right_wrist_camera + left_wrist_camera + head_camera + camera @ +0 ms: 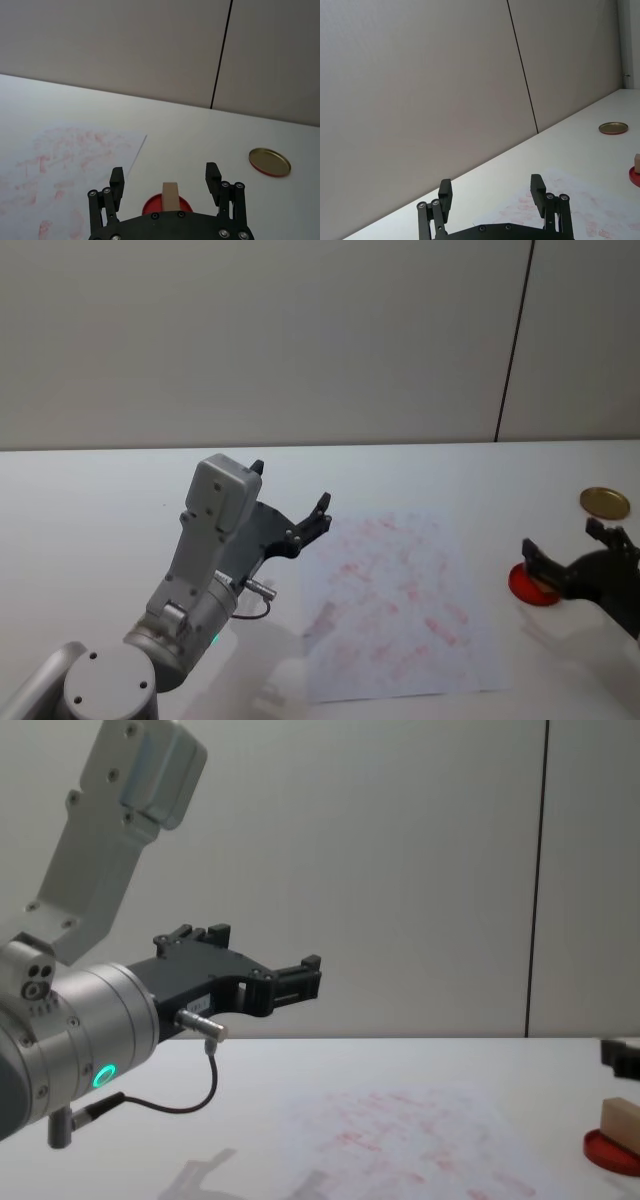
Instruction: Use the one hand to pick up the stamp and affix it onto the A4 paper.
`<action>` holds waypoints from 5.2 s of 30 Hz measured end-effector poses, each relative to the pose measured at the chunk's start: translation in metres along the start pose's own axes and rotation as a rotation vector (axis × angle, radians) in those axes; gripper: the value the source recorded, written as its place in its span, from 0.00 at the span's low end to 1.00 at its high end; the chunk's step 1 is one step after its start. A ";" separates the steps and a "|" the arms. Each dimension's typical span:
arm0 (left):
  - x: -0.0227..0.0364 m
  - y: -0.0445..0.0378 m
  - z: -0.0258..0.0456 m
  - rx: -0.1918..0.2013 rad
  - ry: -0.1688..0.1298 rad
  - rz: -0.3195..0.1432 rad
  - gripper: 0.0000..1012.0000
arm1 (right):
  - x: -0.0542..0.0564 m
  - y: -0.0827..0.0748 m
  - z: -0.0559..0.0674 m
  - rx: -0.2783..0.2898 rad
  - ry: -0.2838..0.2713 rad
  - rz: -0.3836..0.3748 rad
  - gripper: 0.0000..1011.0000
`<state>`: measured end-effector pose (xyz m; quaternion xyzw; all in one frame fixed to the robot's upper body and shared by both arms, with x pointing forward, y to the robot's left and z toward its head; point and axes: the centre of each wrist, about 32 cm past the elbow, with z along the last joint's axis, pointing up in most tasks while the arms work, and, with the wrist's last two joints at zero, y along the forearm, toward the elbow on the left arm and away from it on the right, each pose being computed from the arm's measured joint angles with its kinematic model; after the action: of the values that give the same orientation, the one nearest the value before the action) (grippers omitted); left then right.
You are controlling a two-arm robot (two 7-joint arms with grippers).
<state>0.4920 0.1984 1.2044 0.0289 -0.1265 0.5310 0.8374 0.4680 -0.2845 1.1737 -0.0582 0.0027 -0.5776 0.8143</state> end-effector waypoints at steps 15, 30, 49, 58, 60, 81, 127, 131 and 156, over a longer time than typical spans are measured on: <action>0.0000 0.0000 0.0000 0.000 0.000 0.000 0.98 | 0.016 0.006 -0.017 -0.096 0.031 0.006 0.99; 0.0000 0.0000 0.0000 0.000 0.000 0.000 0.98 | 0.013 0.024 -0.028 -0.143 0.046 0.013 0.99; 0.0000 0.0000 0.0000 0.000 0.000 0.000 0.98 | 0.009 0.034 -0.033 -0.159 0.036 0.016 0.54; 0.0000 0.0000 0.0000 0.000 0.000 0.000 0.98 | 0.008 0.035 -0.033 -0.146 0.010 0.013 0.26; 0.0000 0.0000 0.0000 0.000 0.000 0.000 0.98 | 0.008 0.035 -0.033 -0.141 -0.001 0.011 0.22; 0.0000 0.0000 0.0000 0.000 0.000 0.000 0.98 | -0.012 0.038 -0.019 -0.042 -0.104 0.101 0.22; 0.0000 0.0000 0.0000 0.000 0.000 0.000 0.98 | -0.065 0.062 -0.021 -0.179 -0.058 0.425 0.22; 0.0000 0.0000 0.0000 0.000 0.000 0.000 0.98 | -0.065 0.064 -0.022 -0.188 -0.055 0.429 0.22; 0.0000 0.0000 0.0000 0.000 0.000 0.000 0.98 | -0.051 0.062 -0.002 -0.102 -0.039 0.393 0.22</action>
<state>0.4920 0.1984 1.2044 0.0289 -0.1264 0.5310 0.8374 0.5096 -0.2160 1.1626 -0.1091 0.0273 -0.4052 0.9073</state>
